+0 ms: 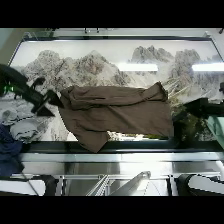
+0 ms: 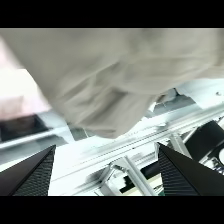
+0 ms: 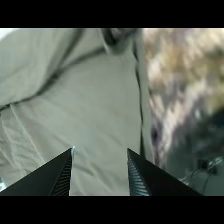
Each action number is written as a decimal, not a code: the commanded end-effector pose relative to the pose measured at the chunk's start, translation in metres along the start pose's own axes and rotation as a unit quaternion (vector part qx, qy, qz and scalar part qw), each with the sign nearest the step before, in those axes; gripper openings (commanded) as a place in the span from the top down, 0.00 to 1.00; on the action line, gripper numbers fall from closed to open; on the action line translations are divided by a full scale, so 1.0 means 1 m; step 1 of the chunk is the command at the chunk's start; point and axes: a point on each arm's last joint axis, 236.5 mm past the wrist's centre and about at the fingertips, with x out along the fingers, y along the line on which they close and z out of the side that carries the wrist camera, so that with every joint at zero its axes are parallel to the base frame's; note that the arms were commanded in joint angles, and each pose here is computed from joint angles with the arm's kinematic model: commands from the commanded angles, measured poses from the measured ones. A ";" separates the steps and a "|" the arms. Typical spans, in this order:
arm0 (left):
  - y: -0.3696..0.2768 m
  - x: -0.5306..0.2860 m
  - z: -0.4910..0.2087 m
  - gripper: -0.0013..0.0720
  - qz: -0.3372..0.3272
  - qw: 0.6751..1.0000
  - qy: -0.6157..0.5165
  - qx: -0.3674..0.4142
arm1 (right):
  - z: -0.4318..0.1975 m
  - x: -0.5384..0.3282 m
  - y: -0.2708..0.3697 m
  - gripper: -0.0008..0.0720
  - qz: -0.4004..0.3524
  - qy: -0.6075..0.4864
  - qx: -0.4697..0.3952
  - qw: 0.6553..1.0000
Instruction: Fold the shirts.
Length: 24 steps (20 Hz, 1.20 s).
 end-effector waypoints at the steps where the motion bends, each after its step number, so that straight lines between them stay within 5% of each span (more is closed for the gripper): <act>1: 0.031 0.049 -0.032 0.01 -0.009 0.999 -0.013 -0.037 | -0.015 0.006 -0.014 0.46 -0.004 -0.014 0.030 0.999; 5: -0.001 0.075 -0.026 0.01 -0.121 0.991 -0.043 -0.030 | -0.011 0.006 -0.001 0.46 0.026 -0.023 0.043 0.998; 10: 0.006 0.103 -0.018 0.01 -0.112 0.993 -0.020 -0.041 | -0.015 0.008 -0.017 0.45 -0.010 -0.016 0.072 0.997; 12: 0.008 0.115 -0.020 0.01 -0.108 0.993 -0.002 -0.041 | -0.027 0.012 -0.034 0.17 -0.053 0.007 0.084 0.995; 14: 0.012 0.125 -0.015 0.04 -0.103 0.993 -0.001 -0.049 | -0.040 0.019 -0.040 0.16 -0.077 0.034 0.084 0.993; 15: 0.012 0.127 -0.012 0.37 -0.104 0.993 -0.002 -0.053 | -0.046 0.024 -0.042 0.16 -0.085 0.048 0.085 0.992; 16: 0.013 0.127 -0.009 0.98 -0.103 0.994 -0.003 -0.039 | -0.053 0.030 -0.046 0.16 -0.096 0.065 0.088 0.989; 22: -0.010 0.100 -0.007 0.95 -0.120 0.993 0.014 0.007 | -0.117 0.072 -0.032 0.22 -0.096 0.215 0.080 0.969; 24: -0.019 0.090 -0.006 0.95 -0.128 0.991 0.018 0.021 | -0.130 0.086 -0.003 0.67 -0.057 0.244 0.048 0.967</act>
